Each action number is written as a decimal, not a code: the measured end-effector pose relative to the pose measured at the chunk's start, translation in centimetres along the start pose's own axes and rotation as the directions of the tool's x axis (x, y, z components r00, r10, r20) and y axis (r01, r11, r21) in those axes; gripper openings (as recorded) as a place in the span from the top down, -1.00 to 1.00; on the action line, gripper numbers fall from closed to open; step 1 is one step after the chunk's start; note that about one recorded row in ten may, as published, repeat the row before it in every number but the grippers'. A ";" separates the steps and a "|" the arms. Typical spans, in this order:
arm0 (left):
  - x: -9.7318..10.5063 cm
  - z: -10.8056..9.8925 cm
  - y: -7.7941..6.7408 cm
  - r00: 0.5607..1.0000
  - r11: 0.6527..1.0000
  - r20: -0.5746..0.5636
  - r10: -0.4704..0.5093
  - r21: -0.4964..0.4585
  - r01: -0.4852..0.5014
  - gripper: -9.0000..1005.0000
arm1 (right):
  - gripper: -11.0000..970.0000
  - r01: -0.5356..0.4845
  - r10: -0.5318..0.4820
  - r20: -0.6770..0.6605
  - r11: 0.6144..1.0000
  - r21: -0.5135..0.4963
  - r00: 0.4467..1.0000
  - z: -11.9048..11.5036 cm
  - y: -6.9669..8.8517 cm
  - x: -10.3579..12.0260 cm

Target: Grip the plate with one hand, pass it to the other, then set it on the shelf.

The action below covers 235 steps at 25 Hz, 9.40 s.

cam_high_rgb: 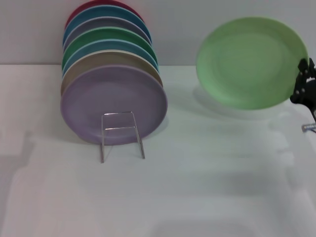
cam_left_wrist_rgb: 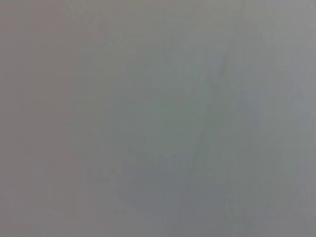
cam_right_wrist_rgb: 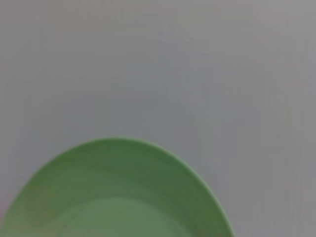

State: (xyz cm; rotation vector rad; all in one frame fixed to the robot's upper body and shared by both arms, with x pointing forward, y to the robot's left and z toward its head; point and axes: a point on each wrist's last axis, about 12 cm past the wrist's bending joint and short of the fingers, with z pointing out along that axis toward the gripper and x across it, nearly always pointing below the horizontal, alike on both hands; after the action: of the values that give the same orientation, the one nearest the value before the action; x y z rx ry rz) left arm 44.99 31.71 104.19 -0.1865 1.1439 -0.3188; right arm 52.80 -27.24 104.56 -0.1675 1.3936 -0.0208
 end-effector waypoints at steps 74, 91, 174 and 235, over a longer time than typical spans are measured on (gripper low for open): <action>6.9 -1.7 -10.2 0.900 0.831 -0.319 0.299 0.551 -0.081 -0.59 | 0.94 0.280 -0.271 0.081 0.949 -0.141 0.959 -13.6 12.2 -2.3; 7.0 -1.6 -10.0 0.895 0.829 -0.317 0.314 0.551 -0.096 0.03 | 0.94 0.280 -0.271 0.078 0.949 -0.147 0.959 -13.6 12.3 -2.3; 3.4 1.1 -7.1 0.955 0.906 -0.051 0.292 0.334 -0.259 0.92 | 0.21 0.250 -0.241 0.081 0.960 -0.125 0.967 -13.5 10.3 -1.3; 3.1 -1.8 -3.0 0.953 0.961 -0.207 0.223 0.209 -0.179 -0.43 | 0.11 0.008 -0.009 -0.012 0.995 -0.098 1.000 -6.0 3.5 1.8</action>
State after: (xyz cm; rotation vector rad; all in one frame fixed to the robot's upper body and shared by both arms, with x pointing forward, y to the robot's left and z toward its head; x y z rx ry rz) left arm 44.05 27.88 101.70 0.1385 1.3407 -0.2689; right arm 46.94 -24.57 101.34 -0.2552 1.4068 0.0392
